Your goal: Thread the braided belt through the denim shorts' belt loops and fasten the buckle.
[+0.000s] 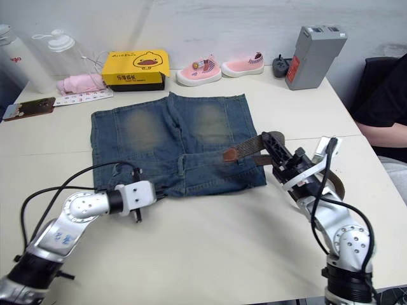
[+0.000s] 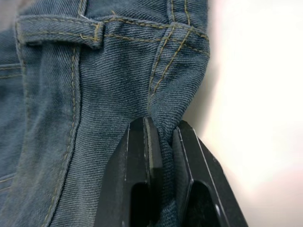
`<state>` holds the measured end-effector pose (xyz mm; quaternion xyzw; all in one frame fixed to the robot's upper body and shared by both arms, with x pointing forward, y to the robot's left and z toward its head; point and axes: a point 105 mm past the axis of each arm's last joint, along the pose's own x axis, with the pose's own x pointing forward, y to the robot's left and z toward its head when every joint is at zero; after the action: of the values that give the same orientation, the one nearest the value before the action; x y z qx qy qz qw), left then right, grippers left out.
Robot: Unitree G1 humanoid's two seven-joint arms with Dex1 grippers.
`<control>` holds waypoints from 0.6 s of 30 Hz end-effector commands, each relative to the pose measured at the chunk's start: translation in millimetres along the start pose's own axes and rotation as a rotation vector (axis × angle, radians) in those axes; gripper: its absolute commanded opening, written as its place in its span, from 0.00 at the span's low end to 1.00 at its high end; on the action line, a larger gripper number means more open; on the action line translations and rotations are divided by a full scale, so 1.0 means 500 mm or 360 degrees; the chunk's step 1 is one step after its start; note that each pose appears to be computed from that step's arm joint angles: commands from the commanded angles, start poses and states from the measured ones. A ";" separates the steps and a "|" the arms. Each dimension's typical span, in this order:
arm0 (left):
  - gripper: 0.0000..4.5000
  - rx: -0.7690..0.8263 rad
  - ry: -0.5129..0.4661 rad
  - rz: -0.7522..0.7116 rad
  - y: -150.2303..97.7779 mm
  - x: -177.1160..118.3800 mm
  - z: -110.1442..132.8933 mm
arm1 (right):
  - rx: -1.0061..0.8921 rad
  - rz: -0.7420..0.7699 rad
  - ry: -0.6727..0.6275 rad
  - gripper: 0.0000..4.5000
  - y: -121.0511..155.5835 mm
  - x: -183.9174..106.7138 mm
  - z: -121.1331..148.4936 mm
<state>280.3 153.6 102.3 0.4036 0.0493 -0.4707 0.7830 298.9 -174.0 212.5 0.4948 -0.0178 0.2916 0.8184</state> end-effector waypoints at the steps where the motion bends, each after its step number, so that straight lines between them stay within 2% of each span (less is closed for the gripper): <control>1: 0.00 -0.0045 -0.0027 -0.0121 -0.046 -0.033 0.014 | -0.0075 -0.0001 -0.0010 0.00 0.010 -0.014 0.021; 4: 0.00 -0.0055 -0.0017 -0.0177 -0.074 -0.057 0.023 | -0.0104 -0.0028 0.0020 0.00 0.009 -0.021 0.022; 7: 0.00 -0.0118 0.0053 -0.0163 -0.089 -0.071 0.009 | -0.0133 -0.0067 0.0101 0.00 0.004 -0.026 0.004; 9: 0.23 -0.0158 0.0048 -0.0152 -0.093 -0.073 0.009 | -0.0135 -0.0089 0.0121 0.00 -0.001 -0.028 -0.002; 11: 0.39 -0.0163 0.0053 -0.0162 -0.097 -0.076 0.009 | -0.0139 -0.0116 0.0140 0.00 -0.006 -0.032 -0.007; 12: 0.44 -0.0172 0.0057 -0.0161 -0.098 -0.077 0.008 | -0.0139 -0.0119 0.0147 0.00 -0.006 -0.034 -0.008; 13: 0.57 -0.0192 0.0050 -0.0164 -0.099 -0.080 0.009 | -0.0136 -0.0122 0.0154 0.00 -0.006 -0.036 -0.008; 17: 0.95 -0.0410 -0.0162 -0.0166 -0.089 -0.106 0.045 | -0.0141 -0.0136 0.0207 0.00 -0.007 -0.043 -0.012; 18: 0.95 -0.0487 -0.0237 -0.0201 -0.087 -0.117 0.061 | -0.0152 -0.0154 0.0222 0.00 -0.011 -0.044 -0.012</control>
<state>212.1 169.4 101.5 0.2724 0.1167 -0.5128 0.8057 286.6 -182.7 189.2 0.4436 0.0572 0.2694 0.8529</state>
